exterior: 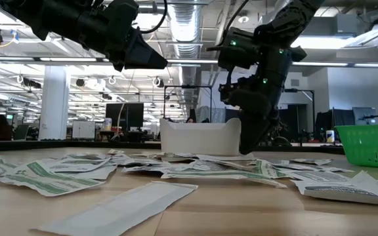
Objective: Pick & Place First Aid Supplies
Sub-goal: Put the bandage pack into the green bin
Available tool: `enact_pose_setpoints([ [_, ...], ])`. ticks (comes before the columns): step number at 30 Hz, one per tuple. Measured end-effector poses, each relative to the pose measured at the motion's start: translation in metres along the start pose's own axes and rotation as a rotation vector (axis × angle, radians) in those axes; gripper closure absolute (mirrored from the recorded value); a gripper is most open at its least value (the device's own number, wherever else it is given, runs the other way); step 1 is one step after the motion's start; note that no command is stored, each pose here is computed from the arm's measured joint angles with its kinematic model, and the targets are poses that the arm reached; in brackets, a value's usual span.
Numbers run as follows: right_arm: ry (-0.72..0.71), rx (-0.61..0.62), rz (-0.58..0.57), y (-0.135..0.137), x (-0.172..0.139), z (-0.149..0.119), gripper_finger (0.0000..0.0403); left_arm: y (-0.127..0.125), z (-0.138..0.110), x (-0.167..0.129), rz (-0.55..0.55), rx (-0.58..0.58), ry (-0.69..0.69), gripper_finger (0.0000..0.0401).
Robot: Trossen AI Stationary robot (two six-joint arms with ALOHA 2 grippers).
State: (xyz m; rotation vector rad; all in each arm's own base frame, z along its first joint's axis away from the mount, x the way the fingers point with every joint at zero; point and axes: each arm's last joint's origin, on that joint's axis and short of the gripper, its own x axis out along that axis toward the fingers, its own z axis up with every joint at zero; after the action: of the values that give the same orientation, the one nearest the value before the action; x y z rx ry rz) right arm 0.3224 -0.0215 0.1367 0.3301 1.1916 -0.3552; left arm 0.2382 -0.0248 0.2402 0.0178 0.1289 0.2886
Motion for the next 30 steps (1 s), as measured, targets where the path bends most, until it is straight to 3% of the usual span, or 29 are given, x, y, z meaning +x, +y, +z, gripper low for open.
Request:
enact_pose_setpoints([
  [13,0.055,-0.002,-0.027,-0.001,0.009,-0.005,0.0316,0.0,0.0,0.0,0.0,-0.001,-0.001,0.0316],
  [19,0.065,-0.006,-0.041,-0.002,0.012,-0.006,0.039,0.0,0.0,0.0,0.0,-0.001,-0.002,0.0316],
  [25,0.042,-0.011,-0.016,-0.001,-0.004,-0.005,0.0398,0.0,0.0,0.0,0.0,-0.001,-0.002,0.0316],
  [30,0.006,-0.037,0.009,0.004,-0.042,-0.01,0.0401,0.0,0.0,0.0,0.0,-0.001,-0.002,0.0316],
])
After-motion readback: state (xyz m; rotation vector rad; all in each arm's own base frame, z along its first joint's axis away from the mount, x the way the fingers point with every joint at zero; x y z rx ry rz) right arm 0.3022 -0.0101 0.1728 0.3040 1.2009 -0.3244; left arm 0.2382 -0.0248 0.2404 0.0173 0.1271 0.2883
